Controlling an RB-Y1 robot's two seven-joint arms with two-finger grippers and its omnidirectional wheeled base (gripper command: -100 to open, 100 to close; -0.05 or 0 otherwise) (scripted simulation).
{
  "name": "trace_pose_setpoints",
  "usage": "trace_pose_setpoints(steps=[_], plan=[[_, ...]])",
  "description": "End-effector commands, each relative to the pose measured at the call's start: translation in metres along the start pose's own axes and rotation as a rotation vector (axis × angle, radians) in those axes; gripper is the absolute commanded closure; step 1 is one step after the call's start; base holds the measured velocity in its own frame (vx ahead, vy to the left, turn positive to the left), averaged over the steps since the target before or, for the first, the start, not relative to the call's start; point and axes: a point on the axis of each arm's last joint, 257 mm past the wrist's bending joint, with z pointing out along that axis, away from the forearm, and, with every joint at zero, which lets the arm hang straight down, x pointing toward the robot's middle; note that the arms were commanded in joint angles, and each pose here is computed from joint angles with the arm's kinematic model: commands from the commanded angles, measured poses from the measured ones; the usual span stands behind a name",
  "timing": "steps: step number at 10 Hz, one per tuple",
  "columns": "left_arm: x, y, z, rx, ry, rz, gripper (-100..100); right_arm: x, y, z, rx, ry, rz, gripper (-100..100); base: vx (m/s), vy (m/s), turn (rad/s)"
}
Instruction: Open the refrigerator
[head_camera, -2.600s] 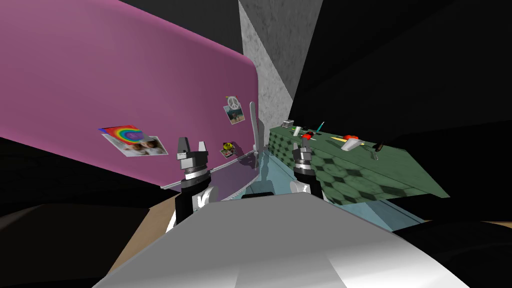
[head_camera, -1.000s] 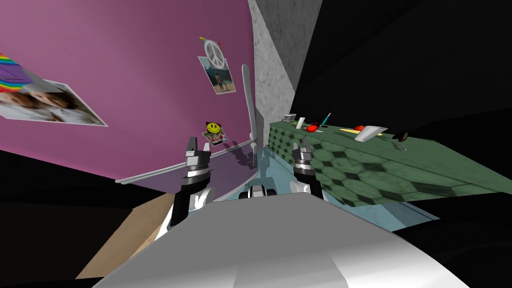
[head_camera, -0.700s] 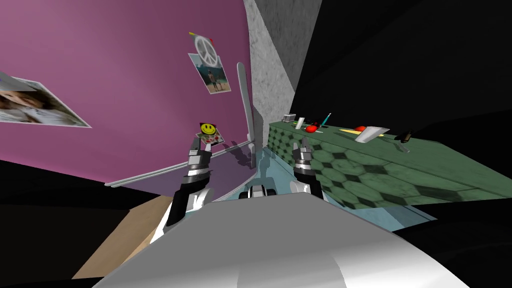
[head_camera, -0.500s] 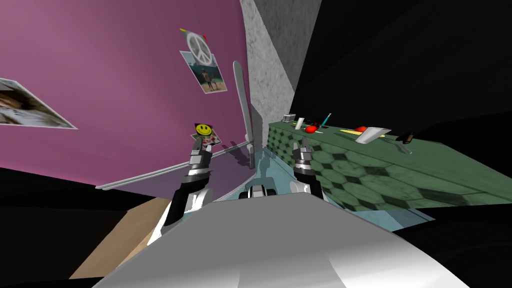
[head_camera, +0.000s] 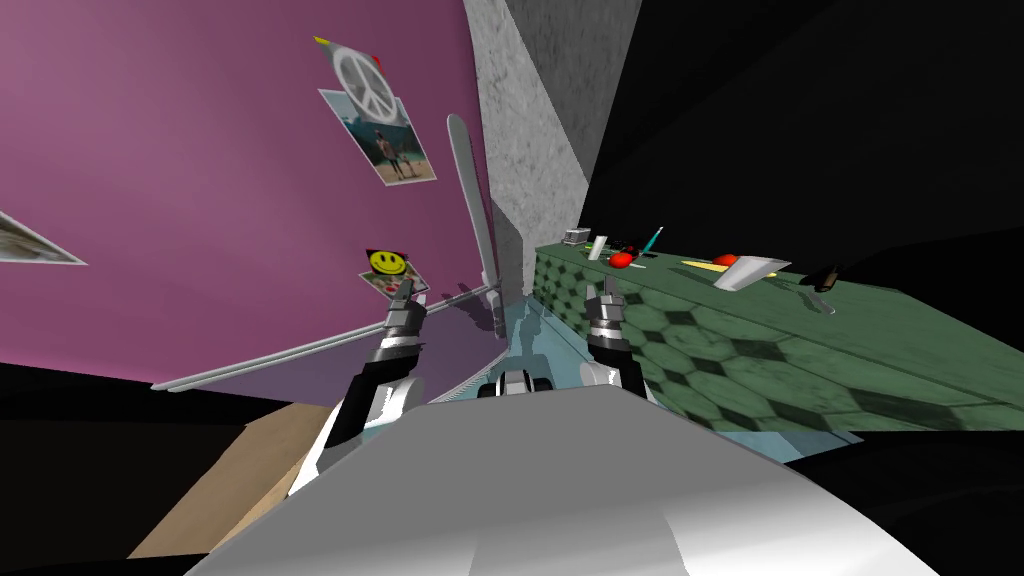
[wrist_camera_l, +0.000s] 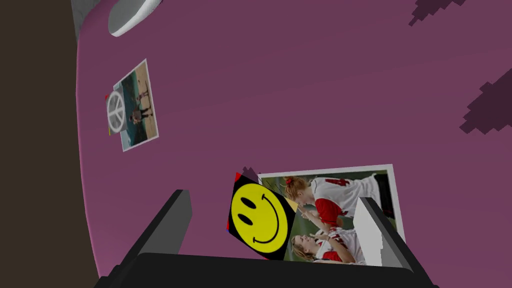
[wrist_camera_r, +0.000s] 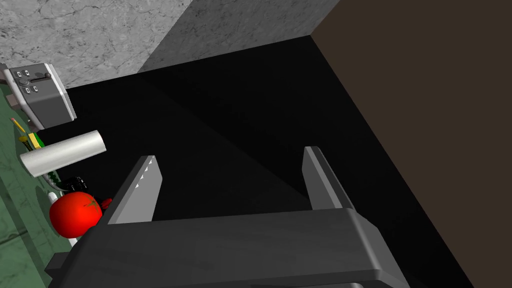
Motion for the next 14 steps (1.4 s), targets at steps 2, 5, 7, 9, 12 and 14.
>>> trace_pose_setpoints(steps=[2,5,7,9,12,14], plan=[[-0.001,0.025,-0.001,-0.102,0.013,0.023,-100,0.000,0.000,0.000,0.000,0.000,0.000,0,0.077,-0.100,0.015],[0.000,0.038,-0.003,-0.155,0.022,0.031,-100,0.000,0.000,0.000,0.000,0.000,0.000,0,0.039,-0.089,0.008],[0.000,0.054,-0.006,-0.220,0.033,0.048,-100,0.000,0.000,0.000,0.000,0.000,0.000,0,0.051,-0.086,0.013],[0.000,0.068,-0.010,-0.273,0.044,0.057,-100,0.000,0.000,0.000,0.000,0.000,0.000,0,0.052,-0.082,0.009],[0.000,0.087,-0.016,-0.352,0.061,0.077,-100,0.000,0.000,0.000,0.000,0.000,0.000,0,0.040,-0.095,0.012],[-0.001,0.099,-0.021,-0.398,0.072,0.088,-100,0.000,0.000,0.000,0.000,0.000,0.000,0,0.051,-0.096,0.013]])
